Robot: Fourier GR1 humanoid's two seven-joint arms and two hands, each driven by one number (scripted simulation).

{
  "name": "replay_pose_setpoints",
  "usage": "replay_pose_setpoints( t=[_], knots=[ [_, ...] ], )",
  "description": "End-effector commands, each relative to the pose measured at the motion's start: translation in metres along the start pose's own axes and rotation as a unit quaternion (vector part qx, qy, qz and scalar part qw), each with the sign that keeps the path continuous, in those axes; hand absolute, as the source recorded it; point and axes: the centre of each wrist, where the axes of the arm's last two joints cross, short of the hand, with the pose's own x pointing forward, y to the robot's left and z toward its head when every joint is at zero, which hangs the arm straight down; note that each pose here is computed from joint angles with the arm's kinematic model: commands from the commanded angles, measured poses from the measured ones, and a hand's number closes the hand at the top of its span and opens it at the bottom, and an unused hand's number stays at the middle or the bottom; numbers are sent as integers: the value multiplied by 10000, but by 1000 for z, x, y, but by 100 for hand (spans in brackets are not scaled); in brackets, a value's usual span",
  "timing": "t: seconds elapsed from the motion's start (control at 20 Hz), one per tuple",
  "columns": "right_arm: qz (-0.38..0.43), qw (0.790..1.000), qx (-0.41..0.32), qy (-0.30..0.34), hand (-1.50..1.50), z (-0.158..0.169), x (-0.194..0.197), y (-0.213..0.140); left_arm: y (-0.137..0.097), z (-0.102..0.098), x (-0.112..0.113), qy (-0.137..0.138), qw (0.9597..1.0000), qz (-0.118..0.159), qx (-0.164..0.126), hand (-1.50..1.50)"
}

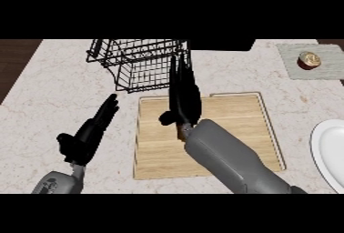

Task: Pick the sweet potato from the tray and place it in the tiered basket

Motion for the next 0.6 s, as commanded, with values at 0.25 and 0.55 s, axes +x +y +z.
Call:
replay_pose_setpoints(
  t=[0.25, 0.55],
  knots=[
    [3447, 9240, 971, 1341, -150, -11, 29, 7, -12, -1, -5, 46, 9999, 14, -149, 0],
    [4157, 8734, 1667, 1912, -150, -4, 57, -5, -13, -13, 7, -193, 9992, -12, -342, 0]
  ],
)
